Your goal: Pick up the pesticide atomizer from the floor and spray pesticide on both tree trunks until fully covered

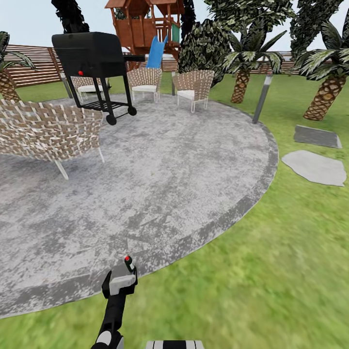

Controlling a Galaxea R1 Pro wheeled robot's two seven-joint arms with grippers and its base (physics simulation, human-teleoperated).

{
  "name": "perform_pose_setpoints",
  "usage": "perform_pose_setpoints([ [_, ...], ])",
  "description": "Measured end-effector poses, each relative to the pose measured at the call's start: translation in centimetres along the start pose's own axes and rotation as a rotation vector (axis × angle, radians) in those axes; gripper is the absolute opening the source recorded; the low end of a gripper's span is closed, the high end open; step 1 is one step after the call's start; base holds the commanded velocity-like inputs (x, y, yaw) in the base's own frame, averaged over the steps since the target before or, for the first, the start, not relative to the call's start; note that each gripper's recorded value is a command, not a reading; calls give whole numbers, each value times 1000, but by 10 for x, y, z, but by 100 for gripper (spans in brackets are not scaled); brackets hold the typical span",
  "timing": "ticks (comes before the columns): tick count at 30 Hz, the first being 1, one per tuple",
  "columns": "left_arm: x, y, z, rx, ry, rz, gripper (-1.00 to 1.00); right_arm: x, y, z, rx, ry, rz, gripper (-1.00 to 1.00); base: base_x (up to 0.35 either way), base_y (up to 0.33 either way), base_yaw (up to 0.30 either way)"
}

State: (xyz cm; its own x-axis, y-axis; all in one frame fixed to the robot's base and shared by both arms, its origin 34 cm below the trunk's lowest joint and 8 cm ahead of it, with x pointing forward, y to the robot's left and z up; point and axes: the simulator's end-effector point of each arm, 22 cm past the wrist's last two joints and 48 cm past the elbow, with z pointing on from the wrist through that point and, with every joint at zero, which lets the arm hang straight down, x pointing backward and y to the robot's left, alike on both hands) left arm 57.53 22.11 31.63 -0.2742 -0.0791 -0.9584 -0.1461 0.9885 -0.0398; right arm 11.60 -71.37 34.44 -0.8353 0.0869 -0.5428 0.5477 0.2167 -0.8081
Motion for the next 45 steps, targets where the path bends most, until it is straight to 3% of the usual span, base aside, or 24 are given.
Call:
perform_pose_setpoints([
  [11,3,8,0,1,4,18,100,0,0,0,0,-1,-1,100,26,21,0],
  [15,2,24,2,2,1,50,100,0,0,0,0,0,0,100,1,1,0],
  [16,3,16,3,96,3,75,100,0,0,0,0,-1,-1,100,0,0,0],
  [17,4,12,3,126,5,81,100,0,0,0,0,-1,-1,100,0,0,0],
  [28,7,5,1,170,14,87,100,0,0,0,0,-1,-1,100,35,0,0],
  [32,6,15,2,141,13,68,100,0,1,0,-1,0,-1,100,12,0,0],
  [34,6,33,4,80,13,25,100,0,1,-1,-2,0,-1,100,4,0,0],
  [37,6,43,4,48,15,-1,100,0,1,-1,-2,0,-1,100,2,0,0],
  [41,6,45,4,37,16,-13,100,0,1,-1,-1,0,-1,100,0,0,0],
  [45,8,26,2,54,21,-32,100,0,1,-1,-1,0,-1,100,0,0,0],
])
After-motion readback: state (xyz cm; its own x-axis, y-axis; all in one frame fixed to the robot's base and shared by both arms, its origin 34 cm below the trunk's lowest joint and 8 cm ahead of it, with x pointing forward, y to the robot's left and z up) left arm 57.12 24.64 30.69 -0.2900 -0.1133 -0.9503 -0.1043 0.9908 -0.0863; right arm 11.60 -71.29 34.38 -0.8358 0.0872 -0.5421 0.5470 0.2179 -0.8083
